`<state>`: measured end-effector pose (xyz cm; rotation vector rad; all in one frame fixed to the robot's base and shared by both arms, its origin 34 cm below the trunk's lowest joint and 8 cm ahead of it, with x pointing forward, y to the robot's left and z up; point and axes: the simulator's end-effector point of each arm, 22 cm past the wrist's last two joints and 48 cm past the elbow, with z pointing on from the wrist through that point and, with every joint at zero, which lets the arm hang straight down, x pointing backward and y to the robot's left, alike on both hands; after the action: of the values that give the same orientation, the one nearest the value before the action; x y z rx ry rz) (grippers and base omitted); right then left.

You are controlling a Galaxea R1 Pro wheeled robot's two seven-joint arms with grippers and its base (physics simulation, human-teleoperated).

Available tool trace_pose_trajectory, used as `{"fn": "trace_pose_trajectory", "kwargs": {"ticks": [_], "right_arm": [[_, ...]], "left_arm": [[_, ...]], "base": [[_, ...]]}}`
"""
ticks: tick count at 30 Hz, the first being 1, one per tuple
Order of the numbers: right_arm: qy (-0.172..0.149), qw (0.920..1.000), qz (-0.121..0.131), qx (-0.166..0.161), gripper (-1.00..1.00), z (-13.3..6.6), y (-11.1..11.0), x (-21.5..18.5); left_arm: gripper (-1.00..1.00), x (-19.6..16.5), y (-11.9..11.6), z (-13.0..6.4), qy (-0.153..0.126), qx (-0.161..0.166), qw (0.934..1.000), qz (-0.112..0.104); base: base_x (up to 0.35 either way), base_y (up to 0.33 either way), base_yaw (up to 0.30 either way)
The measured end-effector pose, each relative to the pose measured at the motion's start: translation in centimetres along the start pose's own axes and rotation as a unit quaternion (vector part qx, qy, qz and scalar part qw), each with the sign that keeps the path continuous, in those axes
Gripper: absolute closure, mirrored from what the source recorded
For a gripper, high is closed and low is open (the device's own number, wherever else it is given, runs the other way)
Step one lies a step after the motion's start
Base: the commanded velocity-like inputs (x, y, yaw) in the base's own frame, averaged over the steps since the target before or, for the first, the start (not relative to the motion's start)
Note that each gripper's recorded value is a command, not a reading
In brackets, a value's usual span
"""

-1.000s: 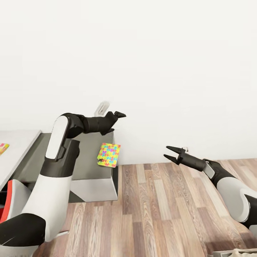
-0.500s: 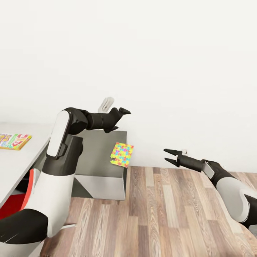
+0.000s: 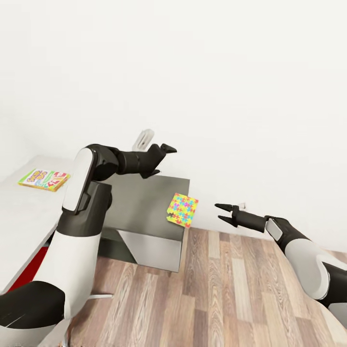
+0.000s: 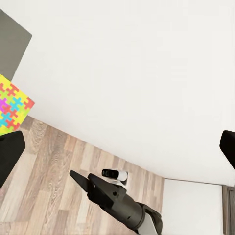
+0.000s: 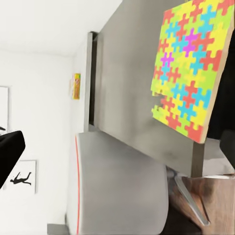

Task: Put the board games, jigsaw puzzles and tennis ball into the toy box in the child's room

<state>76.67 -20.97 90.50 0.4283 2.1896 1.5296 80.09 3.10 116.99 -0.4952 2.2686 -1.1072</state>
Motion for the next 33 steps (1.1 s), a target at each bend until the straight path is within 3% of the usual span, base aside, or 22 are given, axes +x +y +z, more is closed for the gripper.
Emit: {"fn": "trace_pose_trajectory", "kwargs": {"ticks": [11, 22, 33], "right_arm": [[-0.005, 1.0, -0.006, 0.0, -1.0, -0.4, 0.4, -0.5], [-0.009, 0.9989, -0.008, -0.044, -1.0, -1.0, 2.6, -0.7], [-0.016, 0.9985, -0.011, -0.052, -1.0, -2.3, 2.8, -1.4]], "left_arm": [[-1.0, -0.7, -1.4, -0.7, -0.008, 0.008, 0.9999, 0.008], [-1.0, -1.1, -2.5, -1.2, -0.014, 0.014, 0.9997, 0.014], [-1.0, -1.2, -2.7, -1.3, -0.016, 0.015, 0.9996, 0.016]], "base": [[0.0, 0.0, 0.262], [0.0, 0.0, 0.256], [0.0, 0.0, 0.108]]}}
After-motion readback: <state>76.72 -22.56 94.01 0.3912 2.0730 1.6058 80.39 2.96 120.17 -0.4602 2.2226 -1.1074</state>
